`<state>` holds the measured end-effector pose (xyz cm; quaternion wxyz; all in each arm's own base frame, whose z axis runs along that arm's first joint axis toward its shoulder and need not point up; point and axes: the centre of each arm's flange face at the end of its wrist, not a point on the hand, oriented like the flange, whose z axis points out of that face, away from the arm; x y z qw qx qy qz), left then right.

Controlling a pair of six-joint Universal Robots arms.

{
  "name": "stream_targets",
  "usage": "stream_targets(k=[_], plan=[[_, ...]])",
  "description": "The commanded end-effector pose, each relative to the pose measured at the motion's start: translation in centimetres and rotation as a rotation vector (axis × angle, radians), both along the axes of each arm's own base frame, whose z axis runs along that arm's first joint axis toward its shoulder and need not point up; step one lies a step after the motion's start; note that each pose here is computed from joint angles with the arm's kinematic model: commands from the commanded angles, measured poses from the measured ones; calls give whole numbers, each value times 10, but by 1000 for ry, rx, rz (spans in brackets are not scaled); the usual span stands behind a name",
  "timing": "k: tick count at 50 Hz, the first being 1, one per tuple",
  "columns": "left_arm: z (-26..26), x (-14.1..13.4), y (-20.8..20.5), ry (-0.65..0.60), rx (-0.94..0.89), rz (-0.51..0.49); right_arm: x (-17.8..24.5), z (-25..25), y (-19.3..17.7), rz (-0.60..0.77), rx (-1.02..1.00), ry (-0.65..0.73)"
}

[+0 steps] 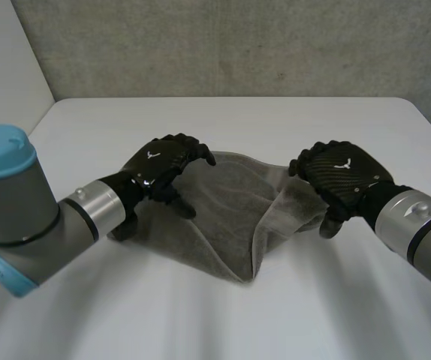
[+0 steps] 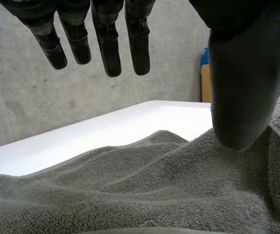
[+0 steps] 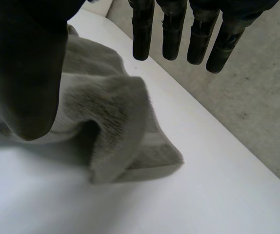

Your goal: Fold the towel.

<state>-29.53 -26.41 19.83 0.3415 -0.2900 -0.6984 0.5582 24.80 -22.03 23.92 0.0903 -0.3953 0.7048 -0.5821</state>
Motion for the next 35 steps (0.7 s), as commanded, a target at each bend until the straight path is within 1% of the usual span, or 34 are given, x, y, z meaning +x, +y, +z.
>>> stream_targets(k=[1, 3, 4, 6, 7, 9, 10, 11, 12, 14, 15, 17, 19, 22, 26, 35], plan=[[-14, 7, -26, -38, 59, -43, 15, -1, 18, 44, 6, 3], [-22, 15, -37, -103, 34, -31, 17, -2, 22, 50, 6, 10], [-22, 15, -37, -103, 33, -31, 19, -3, 26, 57, 3, 14], [-30, 27, -47, -181, 10, -21, 22, -3, 31, 69, -4, 17], [-31, 27, -47, -182, 9, -21, 27, -4, 35, 84, -12, 27], [-43, 33, -52, -262, 2, -36, 30, -6, 38, 96, -22, 40], [-43, 33, -52, -262, 2, -36, 34, -10, 40, 115, -34, 62], [-47, 34, -52, -296, 1, -49, 38, -18, 41, 135, -42, 92], [-51, 35, -53, -324, 1, -61, 38, -18, 41, 135, -42, 92], [-54, 38, -54, -346, 2, -63, 46, -31, 43, 173, -84, 146], [-54, 38, -54, -346, 3, -63, 46, -31, 43, 173, -84, 147], [-59, 50, -63, -368, 2, -41, 49, -38, 42, 184, -115, 174], [-60, 53, -66, -371, 1, -32, 53, -50, 38, 188, -174, 232], [-62, 54, -69, -375, 0, -32, 53, -56, 34, 183, -202, 263], [-64, 55, -70, -376, 3, -28, 52, -69, 25, 156, -284, 350], [-60, 60, -73, -389, -6, 6, 41, -69, 14, 74, -309, 369]])
